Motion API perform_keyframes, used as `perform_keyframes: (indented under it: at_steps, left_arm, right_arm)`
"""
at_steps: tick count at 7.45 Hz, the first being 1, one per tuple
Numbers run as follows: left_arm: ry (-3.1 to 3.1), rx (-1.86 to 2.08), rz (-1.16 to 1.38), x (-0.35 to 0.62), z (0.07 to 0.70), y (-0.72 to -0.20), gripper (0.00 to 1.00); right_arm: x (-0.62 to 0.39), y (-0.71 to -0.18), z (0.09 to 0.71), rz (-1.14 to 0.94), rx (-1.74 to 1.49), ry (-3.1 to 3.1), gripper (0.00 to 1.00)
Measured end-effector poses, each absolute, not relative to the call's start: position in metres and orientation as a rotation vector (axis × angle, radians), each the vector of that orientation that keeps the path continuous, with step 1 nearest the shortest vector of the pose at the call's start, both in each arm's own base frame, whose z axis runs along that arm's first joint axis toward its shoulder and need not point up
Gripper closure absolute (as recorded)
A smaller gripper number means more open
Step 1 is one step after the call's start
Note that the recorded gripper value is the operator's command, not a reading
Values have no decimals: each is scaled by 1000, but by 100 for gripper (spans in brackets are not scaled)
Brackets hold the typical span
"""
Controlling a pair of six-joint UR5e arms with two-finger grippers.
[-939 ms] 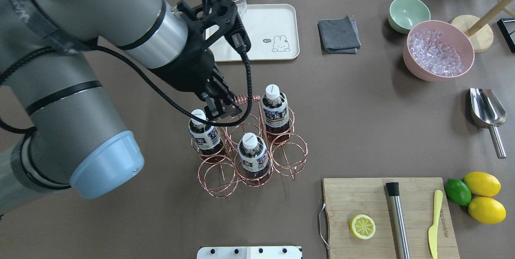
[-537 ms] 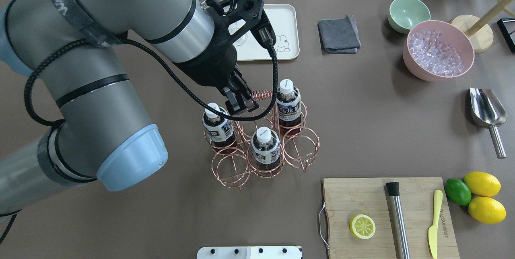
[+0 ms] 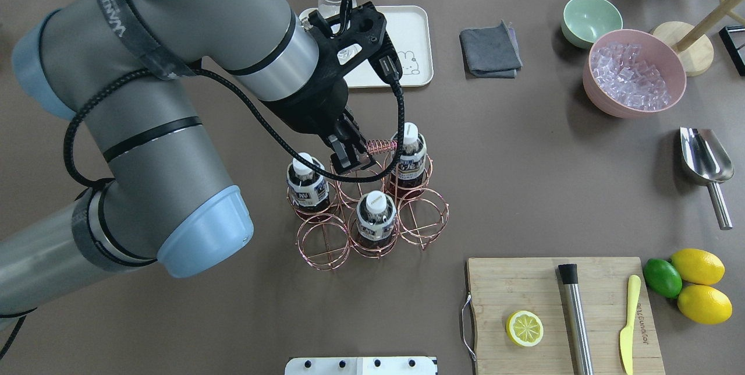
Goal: Take tea from basket to plate
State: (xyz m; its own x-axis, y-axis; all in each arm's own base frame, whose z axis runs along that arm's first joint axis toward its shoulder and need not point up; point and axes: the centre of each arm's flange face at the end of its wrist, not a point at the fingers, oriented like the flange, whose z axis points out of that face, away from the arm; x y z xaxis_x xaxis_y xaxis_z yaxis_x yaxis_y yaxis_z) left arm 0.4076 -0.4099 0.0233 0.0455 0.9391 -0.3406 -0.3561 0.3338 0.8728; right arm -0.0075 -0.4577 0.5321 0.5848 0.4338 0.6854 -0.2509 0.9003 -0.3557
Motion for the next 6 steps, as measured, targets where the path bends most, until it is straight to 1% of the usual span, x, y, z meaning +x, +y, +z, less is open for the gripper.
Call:
perform_keyframes:
  at_steps: [2, 6]
  left_arm:
    - [1100, 682, 1121, 419, 28, -415, 100]
    - [1102, 685, 1123, 421, 29, -415, 100]
  right_arm:
    - [-57, -476, 468, 493, -277, -878, 0]
    - [-210, -509, 334, 579, -433, -882, 0]
